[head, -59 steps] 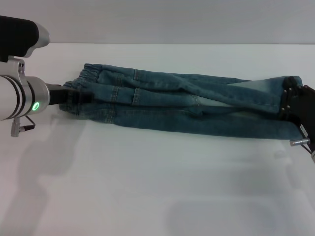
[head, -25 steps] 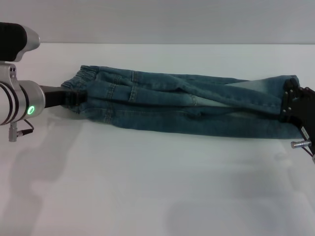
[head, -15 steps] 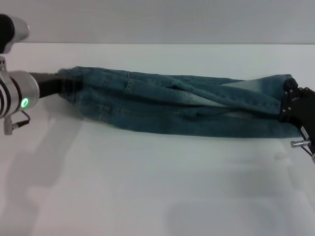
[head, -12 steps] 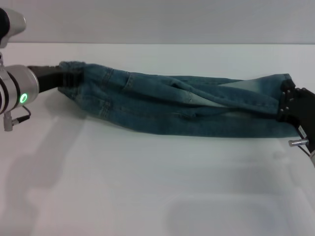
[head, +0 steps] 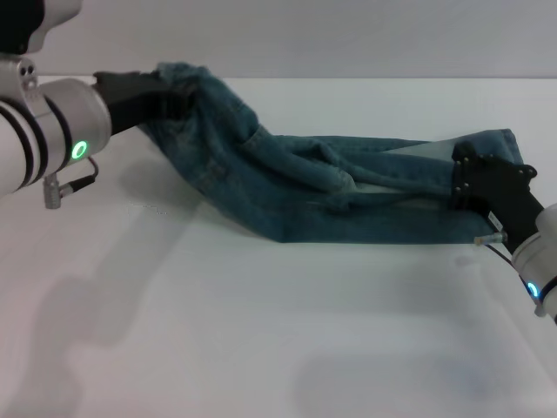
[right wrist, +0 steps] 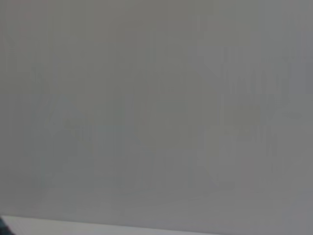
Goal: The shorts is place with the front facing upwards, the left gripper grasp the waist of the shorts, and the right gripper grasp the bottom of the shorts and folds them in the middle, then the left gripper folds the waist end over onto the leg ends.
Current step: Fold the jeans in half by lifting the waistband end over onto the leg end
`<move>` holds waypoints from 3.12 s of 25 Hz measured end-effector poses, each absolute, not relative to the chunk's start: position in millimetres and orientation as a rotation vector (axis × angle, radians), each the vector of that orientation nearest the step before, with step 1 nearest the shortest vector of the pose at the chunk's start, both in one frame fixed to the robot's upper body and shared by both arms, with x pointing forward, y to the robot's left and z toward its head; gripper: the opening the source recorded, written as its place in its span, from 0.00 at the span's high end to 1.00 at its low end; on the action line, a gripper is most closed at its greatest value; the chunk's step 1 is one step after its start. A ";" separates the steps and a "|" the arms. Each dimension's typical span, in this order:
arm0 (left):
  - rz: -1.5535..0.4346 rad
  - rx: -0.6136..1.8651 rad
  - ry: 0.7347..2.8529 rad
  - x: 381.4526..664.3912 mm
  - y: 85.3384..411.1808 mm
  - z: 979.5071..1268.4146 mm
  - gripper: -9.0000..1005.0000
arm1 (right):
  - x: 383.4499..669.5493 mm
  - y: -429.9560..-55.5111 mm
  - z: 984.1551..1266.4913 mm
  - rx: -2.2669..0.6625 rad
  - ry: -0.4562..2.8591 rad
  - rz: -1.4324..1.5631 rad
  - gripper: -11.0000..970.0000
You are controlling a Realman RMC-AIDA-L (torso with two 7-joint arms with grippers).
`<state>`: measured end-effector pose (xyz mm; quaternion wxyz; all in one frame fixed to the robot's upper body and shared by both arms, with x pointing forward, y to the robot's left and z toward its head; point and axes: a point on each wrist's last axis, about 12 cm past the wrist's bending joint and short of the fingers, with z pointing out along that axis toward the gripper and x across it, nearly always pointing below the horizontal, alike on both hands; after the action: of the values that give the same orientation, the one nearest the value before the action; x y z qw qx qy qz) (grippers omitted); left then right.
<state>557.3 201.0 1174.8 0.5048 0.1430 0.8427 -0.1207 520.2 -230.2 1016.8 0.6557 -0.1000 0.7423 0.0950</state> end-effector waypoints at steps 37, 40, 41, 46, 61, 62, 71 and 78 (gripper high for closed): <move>-0.419 0.531 1.826 530.9 146.2 1227.3 0.80 | 559.3 -140.2 1025.5 -0.467 1.839 0.554 0.99; -0.427 0.545 1.820 530.2 142.3 1228.1 0.80 | 560.1 -133.0 1026.3 -0.499 1.848 0.574 0.99; -0.429 0.549 1.817 529.9 141.1 1228.3 0.81 | 560.1 -130.8 1026.8 -0.509 1.848 0.579 0.99; -0.444 0.572 1.809 527.6 134.3 1228.4 0.81 | 558.2 -122.5 1027.7 -0.552 1.843 0.596 0.99; -0.425 0.557 1.812 525.3 141.9 1225.8 0.81 | 546.2 -215.8 1012.5 -0.178 1.823 0.377 0.99; -0.426 0.558 1.812 525.4 141.4 1225.5 0.81 | 544.8 -223.1 1013.2 -0.155 1.804 0.352 0.99; -0.503 0.604 1.763 517.2 116.3 1215.3 0.81 | 516.0 -283.7 1013.8 0.022 1.674 0.142 0.99; -0.571 0.599 1.726 514.7 101.8 1205.6 0.81 | 482.0 -319.9 1011.5 0.119 1.602 0.023 0.99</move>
<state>514.7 101.8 1205.6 0.5758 0.2558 0.7373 -0.2439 482.0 -319.9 1011.5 0.6944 0.0533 0.7175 0.0103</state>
